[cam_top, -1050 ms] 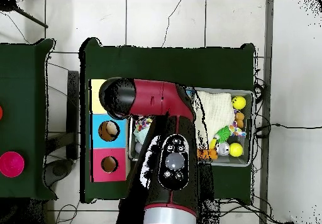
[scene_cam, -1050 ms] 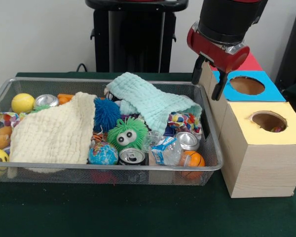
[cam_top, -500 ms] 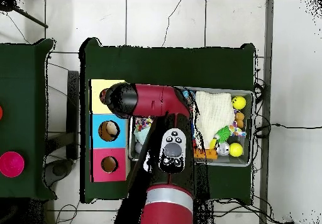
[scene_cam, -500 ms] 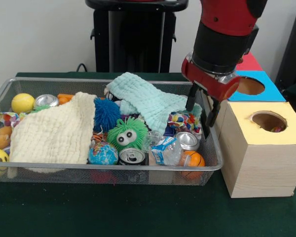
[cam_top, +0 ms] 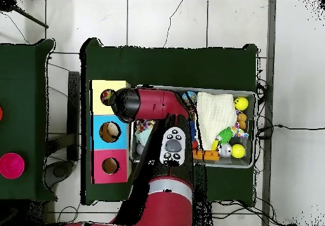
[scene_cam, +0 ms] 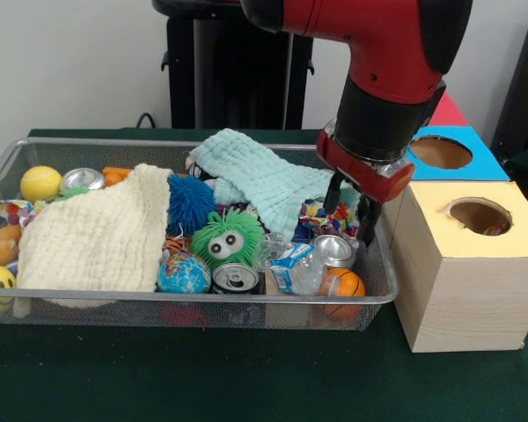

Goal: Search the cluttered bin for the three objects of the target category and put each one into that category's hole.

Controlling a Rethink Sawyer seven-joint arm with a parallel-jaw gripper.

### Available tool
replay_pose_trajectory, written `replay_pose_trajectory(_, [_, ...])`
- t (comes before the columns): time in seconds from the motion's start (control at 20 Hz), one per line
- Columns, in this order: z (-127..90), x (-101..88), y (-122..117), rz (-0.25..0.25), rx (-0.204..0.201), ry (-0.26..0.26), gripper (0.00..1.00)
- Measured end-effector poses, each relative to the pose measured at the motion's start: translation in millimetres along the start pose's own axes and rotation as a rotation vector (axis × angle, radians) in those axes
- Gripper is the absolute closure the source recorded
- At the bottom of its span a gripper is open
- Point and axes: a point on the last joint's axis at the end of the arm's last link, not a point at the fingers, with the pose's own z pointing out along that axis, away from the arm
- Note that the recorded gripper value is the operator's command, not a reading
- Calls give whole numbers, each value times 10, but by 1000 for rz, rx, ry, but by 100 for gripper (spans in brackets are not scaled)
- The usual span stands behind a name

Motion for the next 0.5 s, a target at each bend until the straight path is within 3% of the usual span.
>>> replay_pose_trajectory(0.5, [140, 242, -282, 3, 51, 48, 0])
